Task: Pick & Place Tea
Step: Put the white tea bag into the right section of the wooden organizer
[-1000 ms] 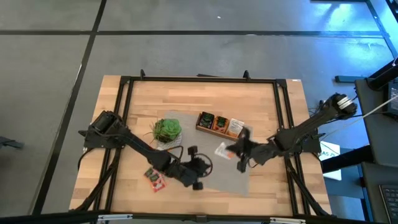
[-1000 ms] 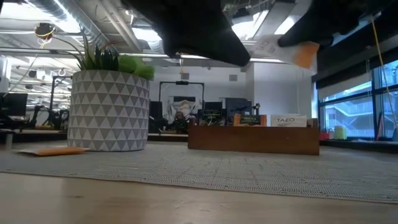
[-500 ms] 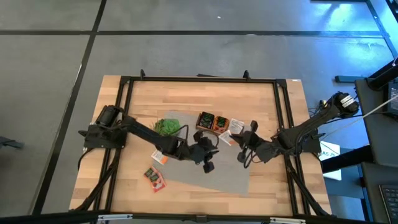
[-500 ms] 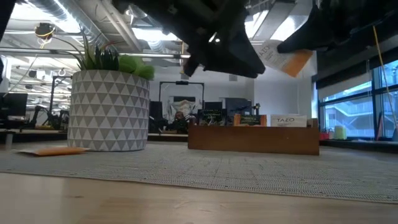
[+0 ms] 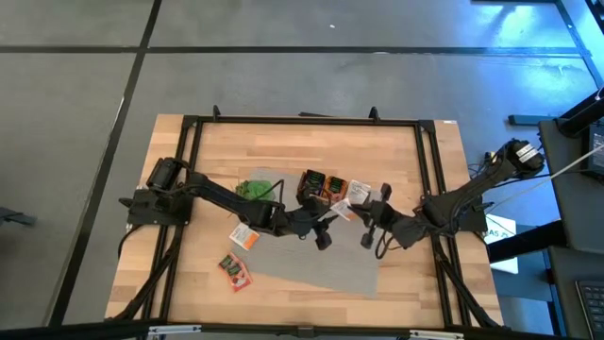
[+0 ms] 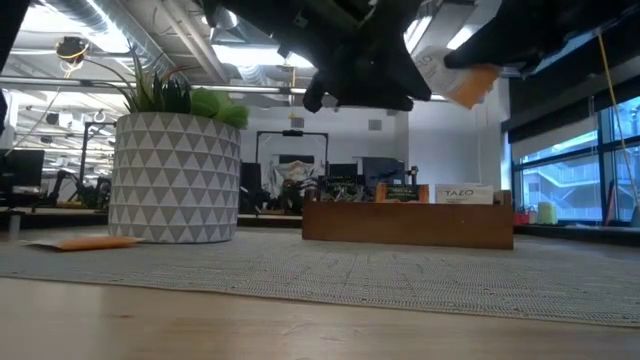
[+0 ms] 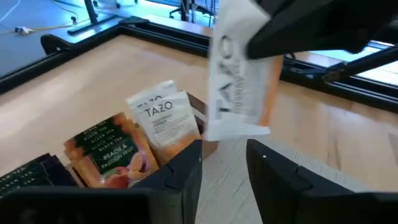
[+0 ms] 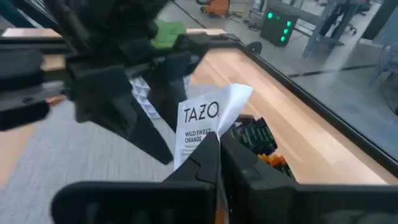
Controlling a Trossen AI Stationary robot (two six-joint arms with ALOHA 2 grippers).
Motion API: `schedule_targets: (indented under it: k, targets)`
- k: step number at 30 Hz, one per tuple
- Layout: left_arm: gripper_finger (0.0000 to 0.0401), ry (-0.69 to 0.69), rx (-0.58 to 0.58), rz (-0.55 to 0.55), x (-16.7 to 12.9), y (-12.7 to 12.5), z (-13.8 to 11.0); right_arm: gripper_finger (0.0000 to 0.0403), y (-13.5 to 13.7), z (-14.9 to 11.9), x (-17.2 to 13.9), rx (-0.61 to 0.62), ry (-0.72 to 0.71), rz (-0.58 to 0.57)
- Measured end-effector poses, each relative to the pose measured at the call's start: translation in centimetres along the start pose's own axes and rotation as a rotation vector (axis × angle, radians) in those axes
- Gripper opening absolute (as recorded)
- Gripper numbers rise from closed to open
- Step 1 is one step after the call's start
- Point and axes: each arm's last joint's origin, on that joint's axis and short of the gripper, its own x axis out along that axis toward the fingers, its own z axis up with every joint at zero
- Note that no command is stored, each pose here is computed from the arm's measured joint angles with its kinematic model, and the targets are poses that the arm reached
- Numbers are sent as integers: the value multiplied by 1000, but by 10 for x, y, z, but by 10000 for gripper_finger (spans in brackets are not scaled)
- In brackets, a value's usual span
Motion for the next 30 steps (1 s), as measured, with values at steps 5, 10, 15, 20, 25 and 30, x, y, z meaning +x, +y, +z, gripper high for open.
schedule_targets:
  k: [5, 10, 15, 20, 25, 30]
  targets:
    - [111, 2, 7, -77, 0, -3, 2, 7, 4, 3, -4, -21, -24, 25]
    - [107, 17, 7, -208, 0, -7, 4, 21, 7, 2, -8, -29, -30, 48]
    - [109, 24, -4, -273, 1, -7, 6, 18, 11, 2, -13, -57, -34, 81]
    - [106, 40, -30, -309, 3, -5, 7, 8, 17, 2, -19, -103, -50, 116]
    - [102, 90, -49, -342, 6, 0, 5, 17, 20, 3, -24, -109, -73, 146]
    - [104, 85, -54, -366, 5, -1, 6, 22, 22, 2, -25, -118, -63, 179]
